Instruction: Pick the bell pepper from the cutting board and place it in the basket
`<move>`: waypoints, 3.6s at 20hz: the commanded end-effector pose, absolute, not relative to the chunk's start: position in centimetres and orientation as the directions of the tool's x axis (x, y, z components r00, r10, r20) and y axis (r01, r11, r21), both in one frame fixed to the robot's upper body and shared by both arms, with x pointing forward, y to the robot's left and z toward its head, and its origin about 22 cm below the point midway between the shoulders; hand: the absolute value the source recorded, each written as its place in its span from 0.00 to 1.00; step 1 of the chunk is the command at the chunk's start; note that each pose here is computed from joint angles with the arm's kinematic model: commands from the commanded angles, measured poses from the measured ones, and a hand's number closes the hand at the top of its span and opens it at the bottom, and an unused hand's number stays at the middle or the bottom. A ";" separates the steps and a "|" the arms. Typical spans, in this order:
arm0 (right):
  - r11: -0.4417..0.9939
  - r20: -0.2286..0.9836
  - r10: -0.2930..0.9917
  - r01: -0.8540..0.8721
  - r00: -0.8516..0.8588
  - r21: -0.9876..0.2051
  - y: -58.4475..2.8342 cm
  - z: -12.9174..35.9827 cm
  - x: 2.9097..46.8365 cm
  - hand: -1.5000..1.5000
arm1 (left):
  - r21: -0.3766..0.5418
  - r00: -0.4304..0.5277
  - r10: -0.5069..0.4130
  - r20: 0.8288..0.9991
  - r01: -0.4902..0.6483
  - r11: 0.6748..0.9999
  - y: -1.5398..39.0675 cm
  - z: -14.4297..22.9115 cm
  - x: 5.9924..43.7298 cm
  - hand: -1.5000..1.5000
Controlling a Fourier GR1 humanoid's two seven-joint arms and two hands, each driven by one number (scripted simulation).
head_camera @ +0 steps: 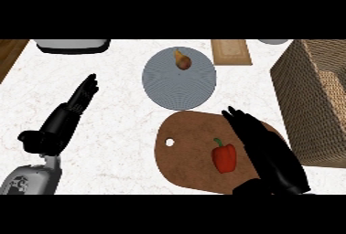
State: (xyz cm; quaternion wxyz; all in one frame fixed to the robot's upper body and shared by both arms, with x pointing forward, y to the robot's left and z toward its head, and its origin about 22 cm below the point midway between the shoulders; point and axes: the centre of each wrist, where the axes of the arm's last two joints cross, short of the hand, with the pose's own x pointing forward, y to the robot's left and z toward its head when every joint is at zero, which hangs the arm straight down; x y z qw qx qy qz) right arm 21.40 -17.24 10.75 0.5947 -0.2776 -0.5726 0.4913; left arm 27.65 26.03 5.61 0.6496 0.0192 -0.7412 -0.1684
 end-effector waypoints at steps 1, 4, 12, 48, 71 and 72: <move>0.395 0.446 0.879 -0.268 -0.166 -0.878 -17.1 10.7 20.9 0.00 | 0.271 -0.155 -0.244 0.957 0.187 0.944 26.2 5.8 27.3 0.50; 0.392 0.451 0.875 -0.293 -0.174 -0.872 -18.0 10.5 21.1 0.00 | 0.271 -0.165 -0.242 0.956 0.178 0.946 27.6 5.6 28.3 0.50; 0.329 0.379 0.914 -0.286 -0.143 -0.900 -16.6 10.2 20.0 0.00 | 0.285 -0.159 -0.256 0.953 0.203 0.937 25.8 5.2 28.0 0.50; 0.158 0.245 0.959 -0.453 -0.141 -0.878 -14.2 2.0 23.5 1.00 | 0.272 -0.158 -0.243 0.957 0.193 0.943 28.2 4.8 28.0 0.50; 0.334 0.427 0.855 -0.315 -0.296 -0.888 -25.0 3.3 10.1 1.00 | 0.276 -0.144 -0.253 0.957 0.170 0.946 28.3 6.1 27.6 0.50; 0.378 0.480 0.824 -0.340 -0.300 -0.861 -25.1 4.3 8.6 1.00 | 0.263 -0.148 -0.241 0.959 0.152 0.953 27.5 6.2 27.9 0.50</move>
